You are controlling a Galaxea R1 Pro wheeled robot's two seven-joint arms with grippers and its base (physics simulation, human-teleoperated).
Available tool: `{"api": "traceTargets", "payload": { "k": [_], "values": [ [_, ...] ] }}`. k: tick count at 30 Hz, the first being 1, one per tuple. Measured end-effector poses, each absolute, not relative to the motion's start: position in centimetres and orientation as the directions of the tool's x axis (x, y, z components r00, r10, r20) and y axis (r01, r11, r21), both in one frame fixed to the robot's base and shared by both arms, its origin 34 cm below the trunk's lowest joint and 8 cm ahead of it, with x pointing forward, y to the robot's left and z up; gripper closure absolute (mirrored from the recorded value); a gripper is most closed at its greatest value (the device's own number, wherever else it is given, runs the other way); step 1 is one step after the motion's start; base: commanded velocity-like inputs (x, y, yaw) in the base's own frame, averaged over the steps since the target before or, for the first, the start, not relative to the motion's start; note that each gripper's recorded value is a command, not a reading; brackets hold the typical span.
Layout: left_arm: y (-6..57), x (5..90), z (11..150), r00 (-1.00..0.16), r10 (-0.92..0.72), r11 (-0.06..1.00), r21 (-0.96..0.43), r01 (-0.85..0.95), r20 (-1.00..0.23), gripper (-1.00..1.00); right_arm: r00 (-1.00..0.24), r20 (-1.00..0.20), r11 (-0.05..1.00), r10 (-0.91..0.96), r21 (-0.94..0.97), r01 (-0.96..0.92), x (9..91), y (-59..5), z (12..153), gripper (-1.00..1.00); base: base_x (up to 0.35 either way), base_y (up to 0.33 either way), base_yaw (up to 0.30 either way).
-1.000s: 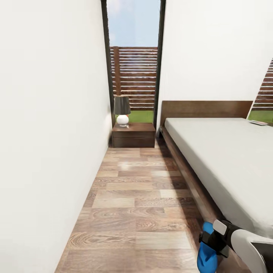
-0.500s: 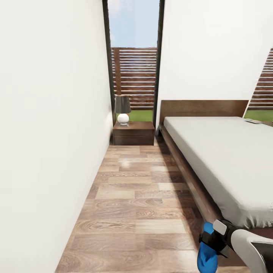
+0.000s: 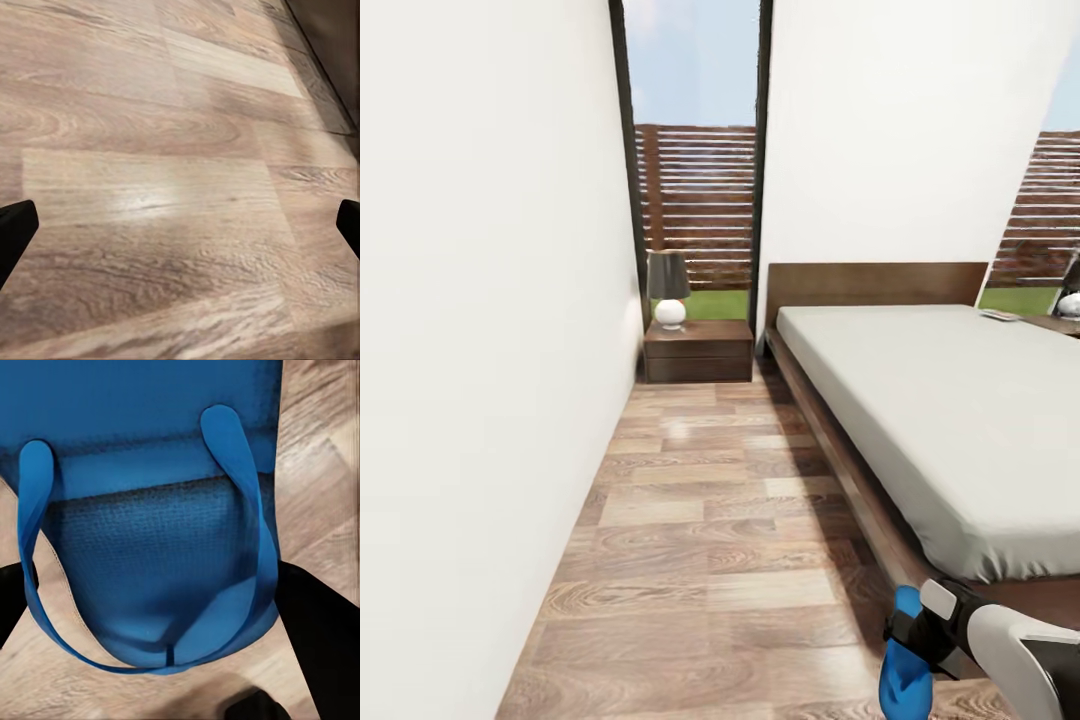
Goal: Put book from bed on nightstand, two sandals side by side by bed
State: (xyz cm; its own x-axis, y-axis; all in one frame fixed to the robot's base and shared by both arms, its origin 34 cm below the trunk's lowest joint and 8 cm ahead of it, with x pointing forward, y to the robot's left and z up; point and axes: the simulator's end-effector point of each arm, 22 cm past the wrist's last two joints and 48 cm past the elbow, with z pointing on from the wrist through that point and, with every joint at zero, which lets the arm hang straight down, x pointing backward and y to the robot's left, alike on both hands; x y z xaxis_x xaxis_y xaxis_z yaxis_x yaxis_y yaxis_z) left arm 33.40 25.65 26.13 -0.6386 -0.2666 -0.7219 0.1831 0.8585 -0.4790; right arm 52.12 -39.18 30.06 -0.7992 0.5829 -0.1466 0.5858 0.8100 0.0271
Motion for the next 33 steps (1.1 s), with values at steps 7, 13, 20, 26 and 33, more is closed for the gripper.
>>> {"api": "traceTargets", "payload": {
  "k": [7, 13, 20, 26, 33],
  "values": [
    [25.62, 33.40, 26.12, -0.639, -0.267, 0.858, -0.479, 0.183, -0.722, -1.00, -0.800, -0.146, 0.811, 0.582, 0.028, 0.584, 52.14, -39.04, 30.04, 1.00, 0.000, 0.000, -0.268],
    [25.60, 33.39, 26.12, -0.639, -0.267, 0.858, -0.480, 0.183, -0.721, -1.00, -0.800, -0.147, 0.811, 0.582, 0.028, 0.584, 52.15, -39.02, 30.04, 1.00, 0.000, 0.000, -0.270],
    [25.60, 33.39, 26.12, -0.639, -0.267, 0.858, -0.480, 0.183, -0.721, -1.00, -0.800, -0.146, 0.811, 0.582, 0.028, 0.585, 52.14, -39.01, 30.04, 1.00, 0.000, 0.000, -0.268],
    [25.60, 33.40, 26.13, -0.639, -0.267, 0.858, -0.480, 0.183, -0.722, -1.00, -0.800, -0.145, 0.810, 0.583, 0.029, 0.585, 52.13, -38.99, 30.04, 1.00, 0.000, 0.000, -0.267],
    [25.66, 33.40, 26.12, -0.639, -0.267, 0.859, -0.479, 0.182, -0.722, -1.00, -0.800, -0.146, 0.810, 0.582, 0.028, 0.585, 52.14, -39.00, 30.04, 1.00, 0.000, 0.000, -0.266]
  ]
}}
